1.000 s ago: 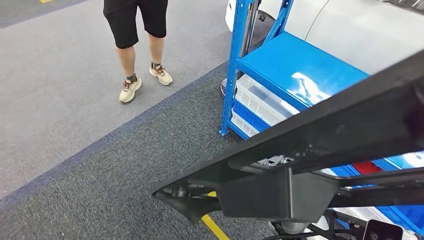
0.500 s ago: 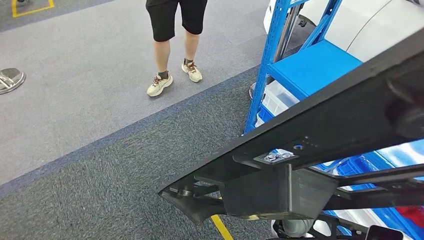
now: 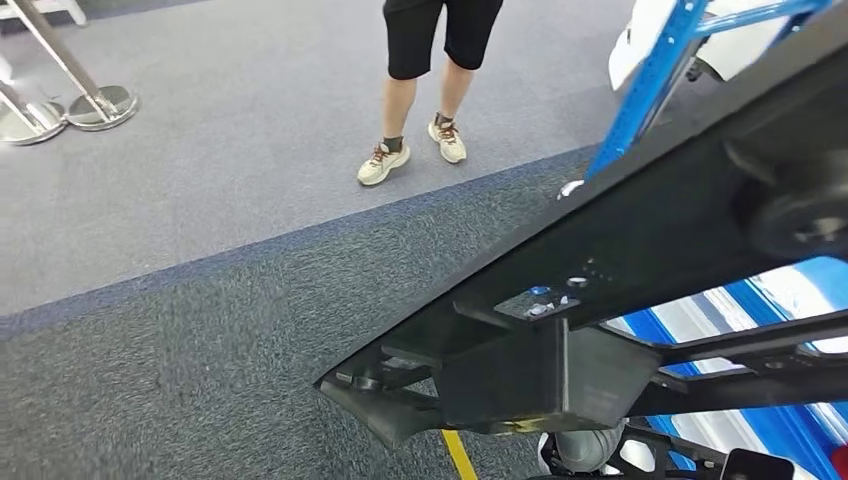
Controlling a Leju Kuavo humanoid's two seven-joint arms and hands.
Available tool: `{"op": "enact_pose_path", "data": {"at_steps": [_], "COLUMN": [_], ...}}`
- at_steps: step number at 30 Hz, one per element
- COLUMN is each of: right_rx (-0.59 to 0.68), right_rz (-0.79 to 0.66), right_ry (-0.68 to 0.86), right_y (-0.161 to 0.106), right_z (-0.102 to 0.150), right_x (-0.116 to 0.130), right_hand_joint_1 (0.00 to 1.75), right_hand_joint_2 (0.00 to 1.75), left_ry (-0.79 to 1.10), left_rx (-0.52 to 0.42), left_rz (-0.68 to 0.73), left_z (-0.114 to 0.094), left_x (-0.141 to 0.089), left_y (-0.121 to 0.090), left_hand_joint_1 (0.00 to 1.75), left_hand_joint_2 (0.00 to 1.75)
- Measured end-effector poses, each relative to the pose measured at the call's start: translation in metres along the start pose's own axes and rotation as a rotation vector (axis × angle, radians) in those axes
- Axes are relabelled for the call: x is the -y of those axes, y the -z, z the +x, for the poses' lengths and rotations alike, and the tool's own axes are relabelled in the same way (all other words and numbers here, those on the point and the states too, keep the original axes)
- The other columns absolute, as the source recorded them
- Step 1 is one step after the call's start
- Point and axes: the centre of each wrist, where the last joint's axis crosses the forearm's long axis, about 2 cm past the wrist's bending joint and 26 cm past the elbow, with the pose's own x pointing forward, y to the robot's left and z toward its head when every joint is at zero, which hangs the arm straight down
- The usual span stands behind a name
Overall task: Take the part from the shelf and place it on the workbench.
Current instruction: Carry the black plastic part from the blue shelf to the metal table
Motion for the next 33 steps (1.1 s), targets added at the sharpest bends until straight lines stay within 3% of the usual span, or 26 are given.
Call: {"op": "enact_pose_path", "data": {"at_steps": [18,26,33], "right_rx": [0.023,-0.002,-0.022], "right_rz": [0.014,-0.004,-0.007], "right_ry": [-0.03,-0.067,-0.058], "right_y": [0.01,-0.002,-0.011], "right_z": [-0.004,0.008,0.015], "right_x": [0.013,0.013,0.012], "right_hand_joint_1": [1.75,1.75,1.75], "right_hand_joint_2": [1.75,1.75,1.75], "left_ry": [0.009,-0.017,-0.065], "left_rx": [0.029,0.036,0.024], "left_rz": [-0.015,0.133,0.142], "left_z": [0.001,0.013,0.014], "left_x": [0.003,-0.037,-0.048], "left_y": [0.0,0.004,0.004], "left_hand_joint_1": [0.0,0.0,0.0], "left_hand_joint_2": [0.0,0.0,0.0]}}
